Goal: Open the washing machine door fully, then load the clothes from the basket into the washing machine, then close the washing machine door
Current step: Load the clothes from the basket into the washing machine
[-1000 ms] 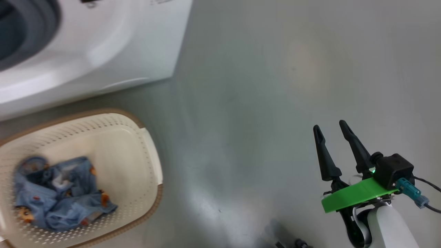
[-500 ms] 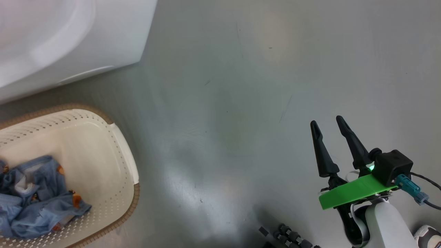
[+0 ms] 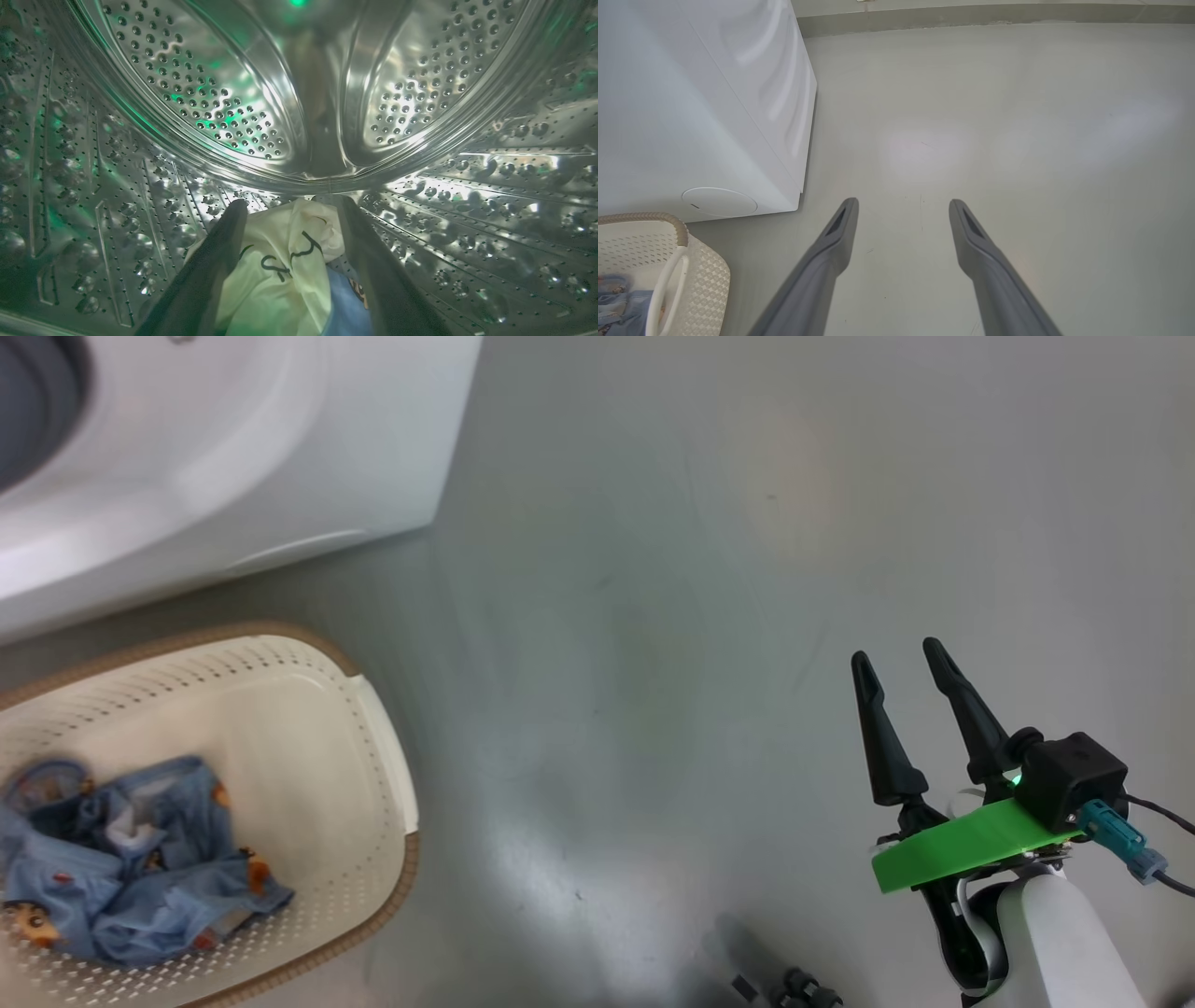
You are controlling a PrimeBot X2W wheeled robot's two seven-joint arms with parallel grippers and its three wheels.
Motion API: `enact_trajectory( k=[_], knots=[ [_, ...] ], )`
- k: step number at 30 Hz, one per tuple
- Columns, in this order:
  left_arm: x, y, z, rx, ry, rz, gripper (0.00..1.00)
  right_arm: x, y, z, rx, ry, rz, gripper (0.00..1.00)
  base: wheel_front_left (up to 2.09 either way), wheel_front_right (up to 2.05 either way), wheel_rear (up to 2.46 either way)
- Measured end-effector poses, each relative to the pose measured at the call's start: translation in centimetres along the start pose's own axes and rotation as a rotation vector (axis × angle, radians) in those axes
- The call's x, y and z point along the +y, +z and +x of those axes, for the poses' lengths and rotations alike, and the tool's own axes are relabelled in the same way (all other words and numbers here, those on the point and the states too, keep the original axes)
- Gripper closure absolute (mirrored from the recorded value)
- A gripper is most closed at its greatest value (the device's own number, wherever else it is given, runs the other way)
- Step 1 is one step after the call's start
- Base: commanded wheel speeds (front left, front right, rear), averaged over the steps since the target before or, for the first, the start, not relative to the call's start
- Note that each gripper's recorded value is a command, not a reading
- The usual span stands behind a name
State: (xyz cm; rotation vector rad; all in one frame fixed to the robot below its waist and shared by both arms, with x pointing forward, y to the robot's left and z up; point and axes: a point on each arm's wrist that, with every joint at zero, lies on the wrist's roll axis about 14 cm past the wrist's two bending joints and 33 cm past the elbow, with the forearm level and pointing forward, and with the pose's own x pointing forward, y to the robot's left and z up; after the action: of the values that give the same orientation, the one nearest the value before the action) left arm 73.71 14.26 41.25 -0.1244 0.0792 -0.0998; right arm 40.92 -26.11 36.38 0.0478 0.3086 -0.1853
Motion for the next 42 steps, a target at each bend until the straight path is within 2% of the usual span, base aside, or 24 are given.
enact_trajectory(
  k=[10, 20, 42],
  knots=[
    [-1.6, 0.9, -3.8, 0.001, -0.053, 0.006, 0.00, 1.8, 2.2, 0.1, -0.064, 0.055, -0.005, 0.00, 0.00, 0.00, 0.00],
    [-2.6, 1.1, -11.3, 0.008, -0.099, 0.040, 0.00, 3.3, 3.9, -1.6, -0.111, 0.103, -0.014, 0.00, 0.00, 0.00, 0.00],
    [-1.0, 2.8, -28.7, -0.018, -0.033, -0.002, 0.00, 6.8, 8.2, -6.4, -0.225, 0.219, 0.007, 0.00, 0.00, 0.00, 0.00]
  ],
)
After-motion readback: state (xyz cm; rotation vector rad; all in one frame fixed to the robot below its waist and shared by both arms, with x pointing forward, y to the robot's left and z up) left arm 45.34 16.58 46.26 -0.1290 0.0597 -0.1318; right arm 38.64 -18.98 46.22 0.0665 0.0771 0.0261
